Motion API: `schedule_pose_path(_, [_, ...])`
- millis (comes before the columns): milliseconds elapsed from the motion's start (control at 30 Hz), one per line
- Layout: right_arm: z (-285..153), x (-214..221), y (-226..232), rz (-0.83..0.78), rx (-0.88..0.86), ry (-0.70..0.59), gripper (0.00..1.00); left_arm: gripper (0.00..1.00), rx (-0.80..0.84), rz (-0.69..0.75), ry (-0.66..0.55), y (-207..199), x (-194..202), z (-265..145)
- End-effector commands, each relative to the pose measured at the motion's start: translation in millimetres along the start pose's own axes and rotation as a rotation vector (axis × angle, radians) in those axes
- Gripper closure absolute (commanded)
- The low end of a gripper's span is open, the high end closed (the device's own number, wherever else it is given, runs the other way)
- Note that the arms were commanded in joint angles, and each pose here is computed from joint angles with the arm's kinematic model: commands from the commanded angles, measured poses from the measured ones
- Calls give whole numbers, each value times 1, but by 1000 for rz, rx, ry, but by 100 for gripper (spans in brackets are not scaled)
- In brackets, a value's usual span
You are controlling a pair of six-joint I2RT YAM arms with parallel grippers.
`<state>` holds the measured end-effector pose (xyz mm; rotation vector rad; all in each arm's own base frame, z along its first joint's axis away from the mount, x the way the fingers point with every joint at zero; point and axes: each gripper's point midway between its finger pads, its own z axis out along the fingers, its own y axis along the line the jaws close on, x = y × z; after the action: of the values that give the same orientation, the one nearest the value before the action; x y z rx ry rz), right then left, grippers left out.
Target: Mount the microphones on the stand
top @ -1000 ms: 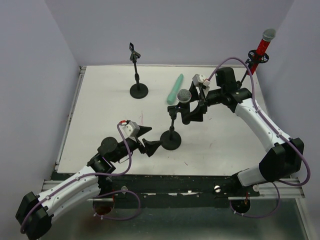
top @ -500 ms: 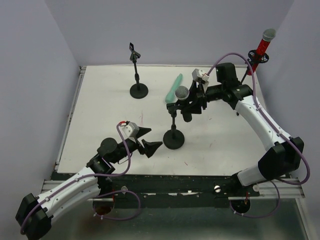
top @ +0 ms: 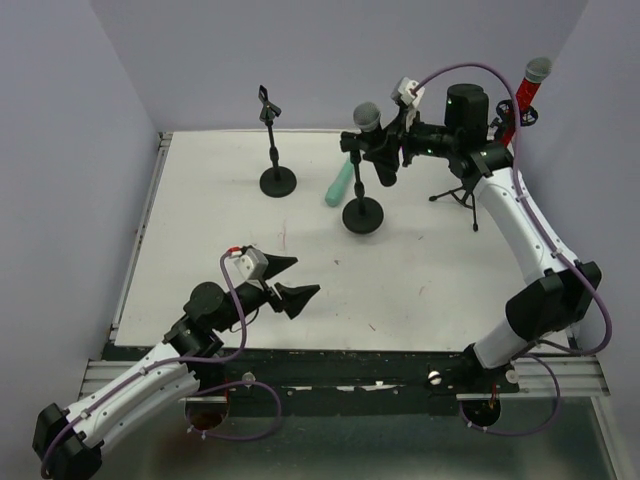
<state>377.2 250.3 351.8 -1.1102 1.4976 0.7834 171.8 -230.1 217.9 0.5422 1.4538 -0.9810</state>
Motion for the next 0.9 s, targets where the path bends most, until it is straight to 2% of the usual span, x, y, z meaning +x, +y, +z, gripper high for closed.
schedule_pose_path(0, [-11,-36,-88,-44,345,-79,71,2,-30,-15,24,5,9,-5])
schedule_pose_path(233, [-29,-27,-163,-20,597,-109,71,2,-35,-18,22,5,9,-6])
schedule_pose_path(400, [-22,-7,-191,-12,646,-110,71,2,-33,-22,29,6,11,-3])
schedule_pose_path(633, [-24,19,-198,48,663,-108,69,2,-32,-25,34,6,12,-3])
schedule_pose_path(867, [-38,47,-183,90,675,-84,62,2,-28,-16,29,5,11,-4])
